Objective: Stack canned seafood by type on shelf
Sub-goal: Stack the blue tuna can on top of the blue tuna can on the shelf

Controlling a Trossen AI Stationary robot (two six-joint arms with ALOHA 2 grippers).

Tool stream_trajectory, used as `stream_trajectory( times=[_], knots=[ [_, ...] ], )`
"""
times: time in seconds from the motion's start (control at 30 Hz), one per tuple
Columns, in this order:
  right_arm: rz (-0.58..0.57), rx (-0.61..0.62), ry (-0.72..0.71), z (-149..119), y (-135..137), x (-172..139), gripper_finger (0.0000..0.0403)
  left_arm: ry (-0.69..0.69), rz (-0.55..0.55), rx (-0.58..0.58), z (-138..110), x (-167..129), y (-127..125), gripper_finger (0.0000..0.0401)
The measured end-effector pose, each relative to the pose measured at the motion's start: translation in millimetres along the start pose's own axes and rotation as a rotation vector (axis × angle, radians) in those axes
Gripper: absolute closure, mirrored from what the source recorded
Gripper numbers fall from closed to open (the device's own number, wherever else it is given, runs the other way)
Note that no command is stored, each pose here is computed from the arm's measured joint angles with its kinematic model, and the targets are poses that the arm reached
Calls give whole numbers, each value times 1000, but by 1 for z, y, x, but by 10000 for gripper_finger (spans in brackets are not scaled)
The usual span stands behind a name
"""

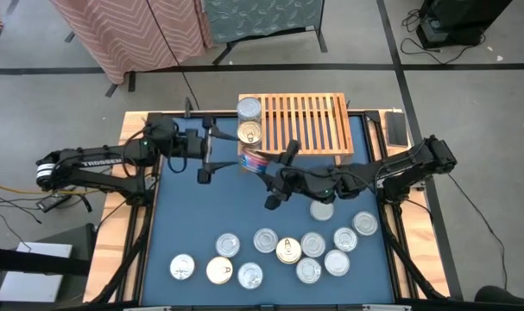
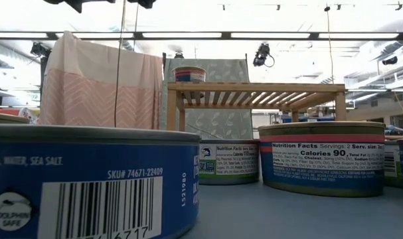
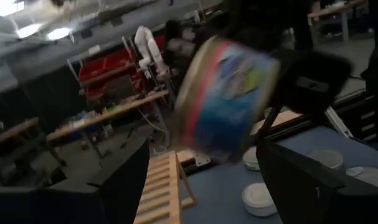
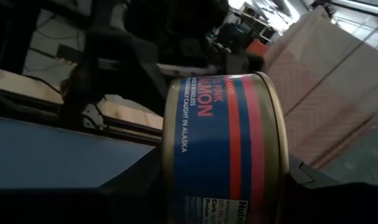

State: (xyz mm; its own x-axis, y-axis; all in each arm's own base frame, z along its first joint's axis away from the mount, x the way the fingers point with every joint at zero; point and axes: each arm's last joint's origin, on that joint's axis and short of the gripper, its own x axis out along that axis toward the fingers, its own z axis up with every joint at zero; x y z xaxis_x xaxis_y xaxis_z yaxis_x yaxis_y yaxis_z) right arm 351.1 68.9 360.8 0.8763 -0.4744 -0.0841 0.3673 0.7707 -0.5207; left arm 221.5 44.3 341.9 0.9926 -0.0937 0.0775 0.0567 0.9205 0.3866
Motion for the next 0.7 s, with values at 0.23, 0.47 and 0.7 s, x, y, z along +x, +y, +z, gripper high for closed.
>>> stream_trajectory(
  times=[0.23, 0.47, 0.7],
  knots=[
    [-3, -5, 9, -2, -2, 2, 223, 18, 26, 54, -2, 2, 0, 63],
    [39, 13, 5, -8, -5, 13, 223, 18, 16, 63, -4, 6, -2, 55],
    [124, 36, -31, -11, -9, 19, 223, 5, 11, 69, -2, 6, -3, 55]
  ],
)
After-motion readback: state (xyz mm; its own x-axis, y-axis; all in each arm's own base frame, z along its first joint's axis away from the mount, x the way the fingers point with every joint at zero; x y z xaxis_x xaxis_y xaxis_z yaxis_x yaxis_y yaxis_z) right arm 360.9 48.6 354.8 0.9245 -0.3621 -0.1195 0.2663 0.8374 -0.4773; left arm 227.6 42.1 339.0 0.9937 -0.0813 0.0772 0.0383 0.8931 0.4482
